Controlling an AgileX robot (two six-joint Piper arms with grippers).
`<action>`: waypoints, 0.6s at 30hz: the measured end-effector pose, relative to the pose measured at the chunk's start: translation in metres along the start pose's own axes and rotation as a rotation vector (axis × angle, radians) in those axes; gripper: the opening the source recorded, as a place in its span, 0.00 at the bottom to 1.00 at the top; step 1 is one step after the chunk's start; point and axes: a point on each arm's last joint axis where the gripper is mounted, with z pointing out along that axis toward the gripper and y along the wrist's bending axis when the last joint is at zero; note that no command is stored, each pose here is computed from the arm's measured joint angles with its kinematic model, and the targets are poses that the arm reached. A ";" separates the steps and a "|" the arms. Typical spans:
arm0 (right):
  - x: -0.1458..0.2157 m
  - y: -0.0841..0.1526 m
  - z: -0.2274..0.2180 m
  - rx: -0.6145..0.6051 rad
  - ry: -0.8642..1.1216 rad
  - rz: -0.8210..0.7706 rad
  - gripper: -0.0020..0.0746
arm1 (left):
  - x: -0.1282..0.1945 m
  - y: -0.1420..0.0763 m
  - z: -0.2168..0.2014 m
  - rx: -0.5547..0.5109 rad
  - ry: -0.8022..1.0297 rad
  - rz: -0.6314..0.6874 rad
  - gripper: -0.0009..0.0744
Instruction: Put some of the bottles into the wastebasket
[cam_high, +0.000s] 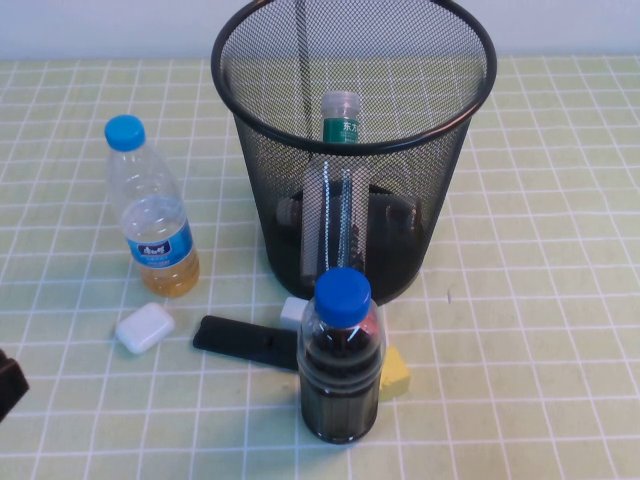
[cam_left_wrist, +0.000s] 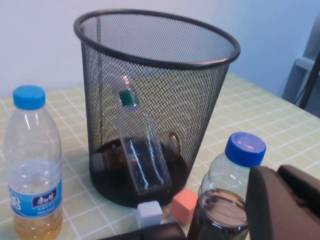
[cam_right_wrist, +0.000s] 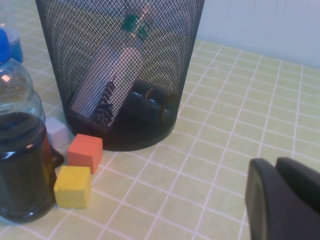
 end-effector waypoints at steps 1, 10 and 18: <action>0.000 0.000 0.000 -0.001 -0.002 0.001 0.03 | 0.000 0.000 0.000 0.000 -0.006 -0.001 0.01; 0.000 0.000 0.000 0.000 -0.002 0.000 0.03 | 0.000 0.000 0.000 -0.002 -0.008 -0.006 0.01; 0.000 0.000 0.000 0.000 -0.002 -0.001 0.03 | 0.000 0.000 0.000 -0.003 -0.011 -0.006 0.01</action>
